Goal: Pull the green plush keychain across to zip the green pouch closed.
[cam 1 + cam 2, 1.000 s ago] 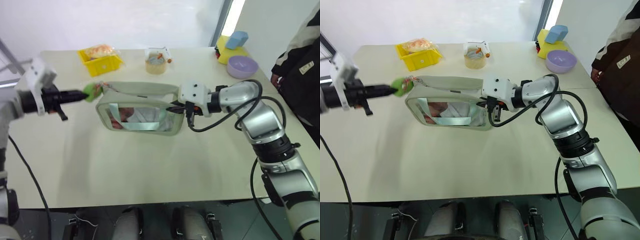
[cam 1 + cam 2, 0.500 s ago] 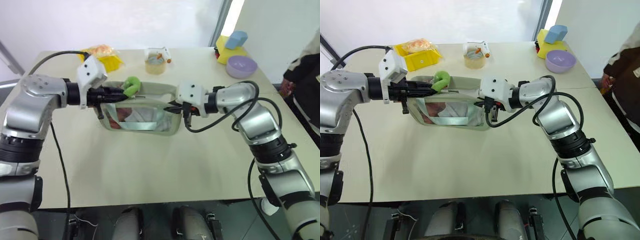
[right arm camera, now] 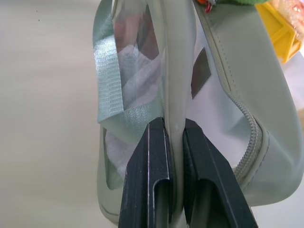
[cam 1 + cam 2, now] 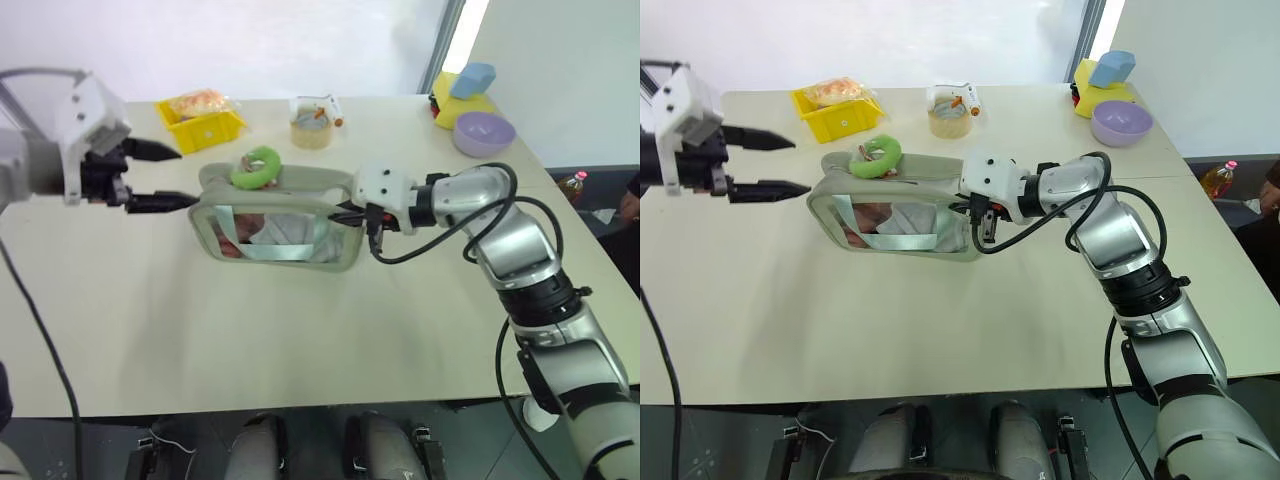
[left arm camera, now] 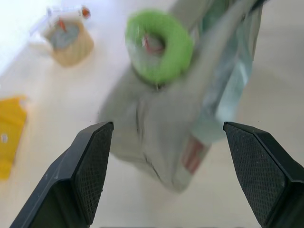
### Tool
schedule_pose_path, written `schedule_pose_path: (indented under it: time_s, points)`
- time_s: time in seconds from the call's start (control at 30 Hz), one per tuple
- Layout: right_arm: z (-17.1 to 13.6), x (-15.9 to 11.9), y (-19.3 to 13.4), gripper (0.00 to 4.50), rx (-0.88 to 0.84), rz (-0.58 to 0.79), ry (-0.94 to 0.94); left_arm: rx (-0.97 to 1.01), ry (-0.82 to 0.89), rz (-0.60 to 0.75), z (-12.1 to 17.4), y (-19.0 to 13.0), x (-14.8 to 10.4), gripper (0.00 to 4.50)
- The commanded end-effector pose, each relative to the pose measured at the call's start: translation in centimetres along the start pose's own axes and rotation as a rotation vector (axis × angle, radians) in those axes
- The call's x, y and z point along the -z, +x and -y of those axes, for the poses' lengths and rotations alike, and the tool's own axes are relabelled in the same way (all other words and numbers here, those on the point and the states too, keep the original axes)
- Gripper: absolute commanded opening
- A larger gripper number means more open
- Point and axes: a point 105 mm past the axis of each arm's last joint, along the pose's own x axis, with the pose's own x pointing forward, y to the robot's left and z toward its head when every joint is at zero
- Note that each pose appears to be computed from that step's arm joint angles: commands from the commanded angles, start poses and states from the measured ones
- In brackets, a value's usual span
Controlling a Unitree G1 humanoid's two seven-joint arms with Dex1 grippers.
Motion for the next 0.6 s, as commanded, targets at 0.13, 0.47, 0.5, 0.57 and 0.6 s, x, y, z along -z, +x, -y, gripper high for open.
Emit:
schedule_pose_path:
  time_s: [0.13, 0.47, 0.5, 0.57, 0.6]
  points:
    - [0.4, -1.4, 0.2, 0.0, -0.011, 0.039, -0.04, -0.075, 0.036, -0.012, -0.3, 2.0, 2.4, 3.94]
    - [0.3, -1.5, 0.1, 0.0, -0.014, 0.037, -0.036, -0.065, 0.013, 0.037, -0.6, 3.2, 2.7, 0.03]
    - [0.3, -1.6, 0.1, 0.0, -0.011, 0.038, -0.032, -0.072, 0.014, 0.027, -0.7, 3.2, 2.9, 0.03]
    - [0.5, -2.0, -0.1, 0.0, -0.013, 0.057, 0.001, -0.059, 0.025, 0.008, -0.4, 3.4, 3.2, 0.03]
    - [0.8, -2.5, -0.3, 0.0, -0.026, 0.079, 0.05, -0.039, 0.032, 0.003, 0.0, 3.5, 3.4, 0.03]
